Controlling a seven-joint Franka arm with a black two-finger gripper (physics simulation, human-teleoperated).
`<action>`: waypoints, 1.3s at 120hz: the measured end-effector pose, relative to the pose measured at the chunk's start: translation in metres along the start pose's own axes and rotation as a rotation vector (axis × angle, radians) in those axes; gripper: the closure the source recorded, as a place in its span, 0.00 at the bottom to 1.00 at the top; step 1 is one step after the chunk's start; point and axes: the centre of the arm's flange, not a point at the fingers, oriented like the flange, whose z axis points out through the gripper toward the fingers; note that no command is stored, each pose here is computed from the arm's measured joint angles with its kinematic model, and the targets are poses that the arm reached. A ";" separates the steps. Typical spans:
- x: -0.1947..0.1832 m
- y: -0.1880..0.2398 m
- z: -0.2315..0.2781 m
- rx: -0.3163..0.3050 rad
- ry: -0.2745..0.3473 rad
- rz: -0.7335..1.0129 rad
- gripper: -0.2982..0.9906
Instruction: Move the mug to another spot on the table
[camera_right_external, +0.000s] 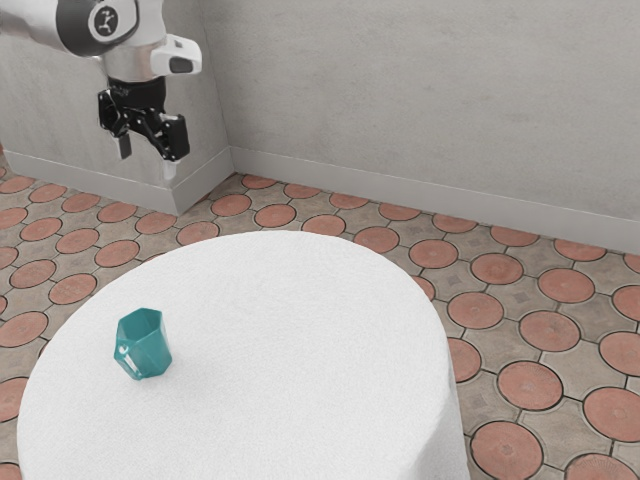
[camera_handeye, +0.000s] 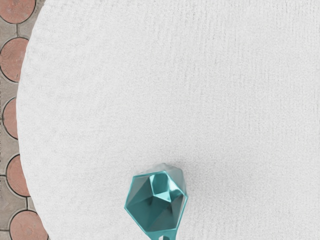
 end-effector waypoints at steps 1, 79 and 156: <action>0.001 0.000 0.000 0.001 0.007 0.001 0.23; -0.110 -0.033 0.237 -0.184 -0.091 -0.085 0.23; -0.121 -0.027 0.356 -0.286 0.072 -0.251 0.28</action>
